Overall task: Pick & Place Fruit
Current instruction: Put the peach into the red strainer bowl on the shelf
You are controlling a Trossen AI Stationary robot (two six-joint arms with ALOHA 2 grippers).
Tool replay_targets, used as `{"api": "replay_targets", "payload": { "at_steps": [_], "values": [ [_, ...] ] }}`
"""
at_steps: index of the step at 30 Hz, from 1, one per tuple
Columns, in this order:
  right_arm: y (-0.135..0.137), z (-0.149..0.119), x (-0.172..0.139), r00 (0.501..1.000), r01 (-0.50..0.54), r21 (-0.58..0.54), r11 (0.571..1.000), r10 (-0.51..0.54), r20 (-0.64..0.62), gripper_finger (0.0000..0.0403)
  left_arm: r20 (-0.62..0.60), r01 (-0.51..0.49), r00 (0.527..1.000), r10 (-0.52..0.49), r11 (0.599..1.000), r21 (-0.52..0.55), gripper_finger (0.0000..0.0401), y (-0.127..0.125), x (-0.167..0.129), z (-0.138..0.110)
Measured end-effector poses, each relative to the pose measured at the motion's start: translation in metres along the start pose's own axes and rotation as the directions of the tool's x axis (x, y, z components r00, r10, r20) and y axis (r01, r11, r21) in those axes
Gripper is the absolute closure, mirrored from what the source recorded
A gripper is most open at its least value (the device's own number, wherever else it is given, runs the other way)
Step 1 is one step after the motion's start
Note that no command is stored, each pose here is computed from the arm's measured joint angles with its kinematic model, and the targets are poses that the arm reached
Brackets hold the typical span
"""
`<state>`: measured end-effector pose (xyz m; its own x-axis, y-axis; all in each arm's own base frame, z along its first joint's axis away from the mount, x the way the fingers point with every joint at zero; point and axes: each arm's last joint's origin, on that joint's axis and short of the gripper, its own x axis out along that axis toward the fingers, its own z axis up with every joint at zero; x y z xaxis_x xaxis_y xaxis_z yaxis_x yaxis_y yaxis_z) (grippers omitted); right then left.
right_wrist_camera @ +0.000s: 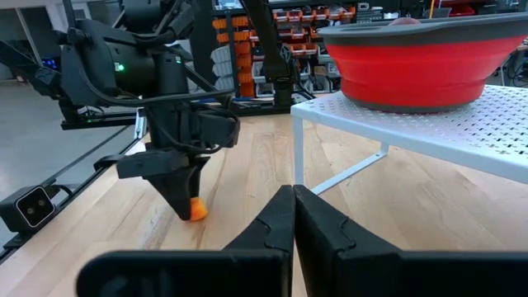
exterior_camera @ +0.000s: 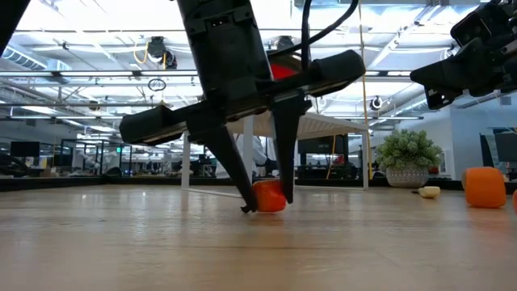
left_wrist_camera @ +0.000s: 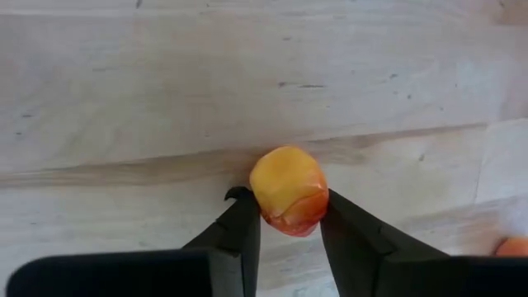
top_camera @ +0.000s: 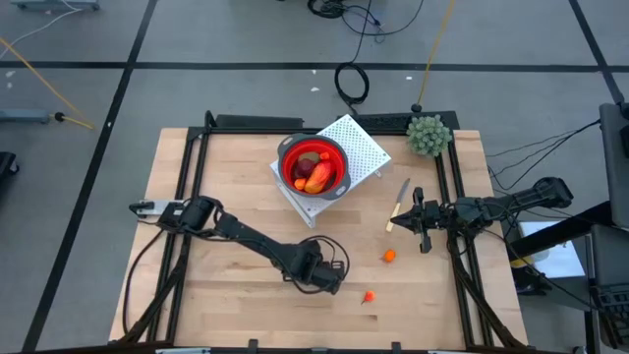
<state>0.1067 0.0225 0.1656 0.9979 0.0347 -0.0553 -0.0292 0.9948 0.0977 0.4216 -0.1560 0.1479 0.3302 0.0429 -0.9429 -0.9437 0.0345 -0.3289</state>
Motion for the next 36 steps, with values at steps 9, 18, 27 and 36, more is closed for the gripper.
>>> {"api": "replay_targets", "payload": {
  "at_steps": [9, 18, 27, 36],
  "values": [
    [0.0, 0.0, 0.0, 1.0, 0.0, 0.0, 1.0, 0.0, 0.0, 0.0403, -0.017, 0.16, 0.987, -0.159, 0.973, 0.168, 0.028, -0.01, -0.003, -0.017],
    [0.0, 0.0, 0.0, 1.0, 0.0, 0.0, 1.0, 0.0, 0.0, 0.0403, -0.019, 0.556, 0.786, -0.618, 0.692, 0.46, 0.0279, -0.05, -0.024, -0.034],
    [0.0, 0.0, 0.0, 1.0, -0.001, 0.0, 1.0, 0.001, 0.0, 0.0403, -0.054, 0.636, 0.469, -0.882, 0.294, 0.714, 0.0279, -0.077, -0.057, -0.037],
    [0.0, 0.0, 0.0, 1.0, -0.002, 0.0, 1.0, 0.002, 0.0, 0.0403, -0.09, 0.588, 0.293, -0.952, 0.106, 0.802, 0.0279, -0.084, -0.074, -0.037]
  ]
}}
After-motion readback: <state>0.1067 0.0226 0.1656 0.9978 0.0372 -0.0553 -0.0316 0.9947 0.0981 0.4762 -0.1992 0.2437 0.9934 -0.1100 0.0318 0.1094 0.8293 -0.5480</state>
